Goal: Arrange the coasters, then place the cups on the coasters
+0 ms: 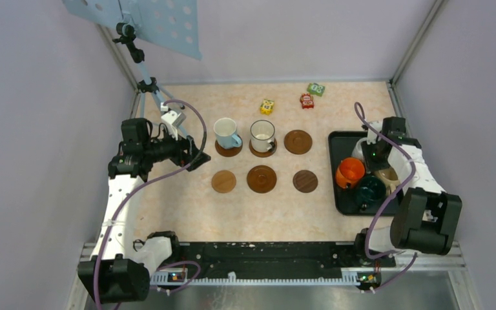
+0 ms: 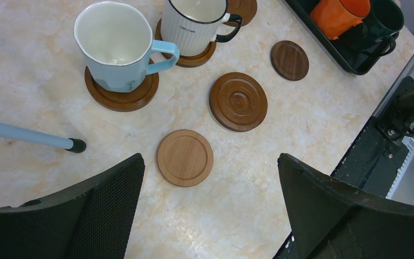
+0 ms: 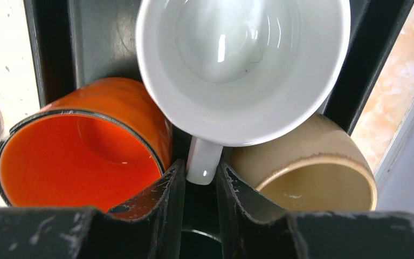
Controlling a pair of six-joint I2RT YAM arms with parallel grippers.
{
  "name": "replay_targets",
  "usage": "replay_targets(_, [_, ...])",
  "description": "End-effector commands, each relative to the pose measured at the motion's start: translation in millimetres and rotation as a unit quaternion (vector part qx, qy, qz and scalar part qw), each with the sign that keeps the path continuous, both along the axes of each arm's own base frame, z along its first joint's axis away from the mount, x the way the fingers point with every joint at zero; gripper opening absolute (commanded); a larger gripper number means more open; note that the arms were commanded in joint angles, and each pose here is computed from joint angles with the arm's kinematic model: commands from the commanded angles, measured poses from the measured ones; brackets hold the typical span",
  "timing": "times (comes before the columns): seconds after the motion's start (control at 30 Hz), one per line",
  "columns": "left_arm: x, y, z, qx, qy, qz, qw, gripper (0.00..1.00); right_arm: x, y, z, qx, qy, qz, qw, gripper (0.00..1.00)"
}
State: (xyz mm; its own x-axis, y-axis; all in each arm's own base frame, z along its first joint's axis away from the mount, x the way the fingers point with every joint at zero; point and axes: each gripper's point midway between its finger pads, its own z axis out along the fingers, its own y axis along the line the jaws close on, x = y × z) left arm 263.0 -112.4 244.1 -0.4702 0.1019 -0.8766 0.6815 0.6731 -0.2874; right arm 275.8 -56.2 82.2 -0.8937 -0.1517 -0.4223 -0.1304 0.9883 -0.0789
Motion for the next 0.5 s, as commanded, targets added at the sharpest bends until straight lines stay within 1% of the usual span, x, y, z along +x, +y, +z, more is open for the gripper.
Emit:
replay_targets(0.0, [-2, -3, 8, -0.003, -0.024, -0.011, 1.000, 0.99, 13, -3, -13, 0.007, -0.011, -0.017, 1.000, 0.27])
replay_targets(0.4, [-1, -3, 6, -0.004, -0.023, -0.011, 1.000, 0.99, 39, -1, -32, 0.028, -0.028, -0.028, 0.999, 0.27])
replay_targets(0.47, [-2, -4, 5, -0.005, -0.021, -0.013, 1.000, 0.99, 42, 0, -31, 0.031, -0.032, -0.026, 0.999, 0.25])
